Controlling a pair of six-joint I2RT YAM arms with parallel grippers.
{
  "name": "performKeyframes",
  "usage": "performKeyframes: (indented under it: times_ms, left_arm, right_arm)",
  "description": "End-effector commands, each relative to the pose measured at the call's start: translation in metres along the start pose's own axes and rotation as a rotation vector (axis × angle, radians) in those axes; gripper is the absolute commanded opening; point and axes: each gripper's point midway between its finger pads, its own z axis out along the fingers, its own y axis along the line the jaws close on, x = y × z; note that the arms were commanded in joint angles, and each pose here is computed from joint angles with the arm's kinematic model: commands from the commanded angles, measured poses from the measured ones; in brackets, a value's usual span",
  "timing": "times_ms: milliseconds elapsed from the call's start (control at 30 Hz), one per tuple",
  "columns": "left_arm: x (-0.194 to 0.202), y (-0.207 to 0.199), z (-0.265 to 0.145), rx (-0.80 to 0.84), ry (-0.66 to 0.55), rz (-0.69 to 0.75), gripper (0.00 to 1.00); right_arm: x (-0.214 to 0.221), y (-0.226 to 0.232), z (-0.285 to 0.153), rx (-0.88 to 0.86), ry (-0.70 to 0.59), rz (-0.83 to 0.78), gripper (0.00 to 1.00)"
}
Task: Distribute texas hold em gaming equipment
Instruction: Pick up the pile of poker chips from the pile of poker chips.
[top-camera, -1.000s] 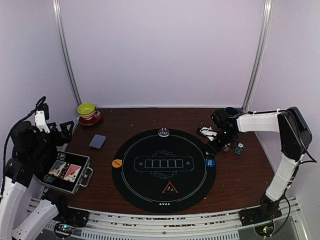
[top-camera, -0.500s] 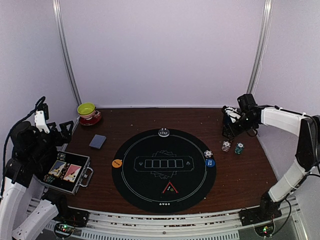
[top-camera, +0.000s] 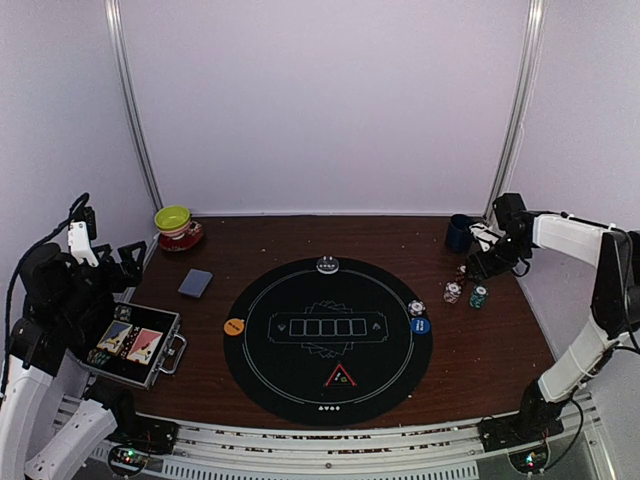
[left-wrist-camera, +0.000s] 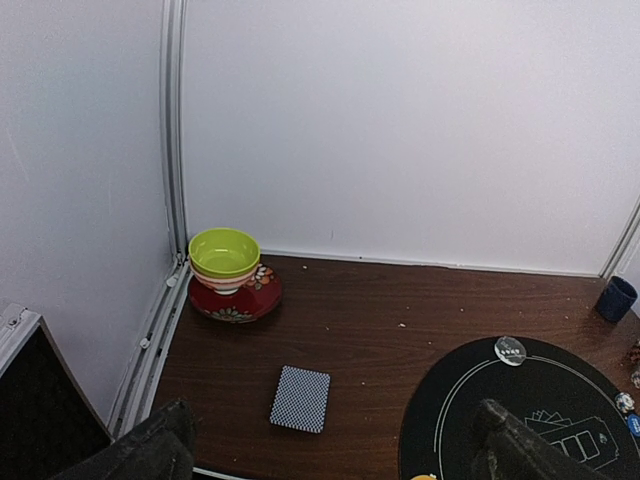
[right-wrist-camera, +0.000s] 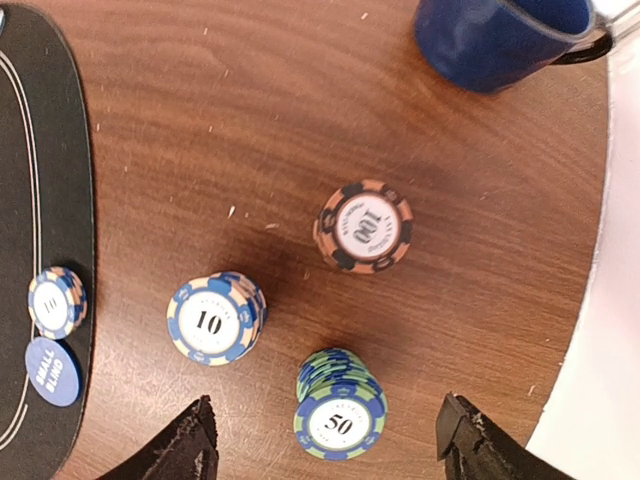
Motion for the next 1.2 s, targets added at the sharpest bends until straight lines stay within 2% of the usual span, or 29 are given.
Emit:
performKeyframes:
  times_ms: [0, 433, 833, 1167]
  left_arm:
    - [-0.012, 0.0, -0.001, 0.003, -0.055, 0.002, 0.98]
    - [-0.013, -0.001, -0.002, 0.004, -0.057, 0.003, 0.98]
    - [-0.013, -0.001, -0.002, 0.004, -0.059, 0.002, 0.98]
    - [-0.013, -0.001, -0.002, 0.006, -0.06, 0.001, 0.98]
  right_arm:
    - [0.014, -0.003, 0.007, 0.013, 0.061, -0.011, 0.77]
    - [0.04, -0.003, 0.027, 0.014, 0.166, -0.048, 0.75]
    - [0.047, -0.004, 0.035, 0.02, 0.198, -0.047, 0.65]
    - [0.049, -0.008, 0.038, 0.037, 0.206, -0.04, 0.62]
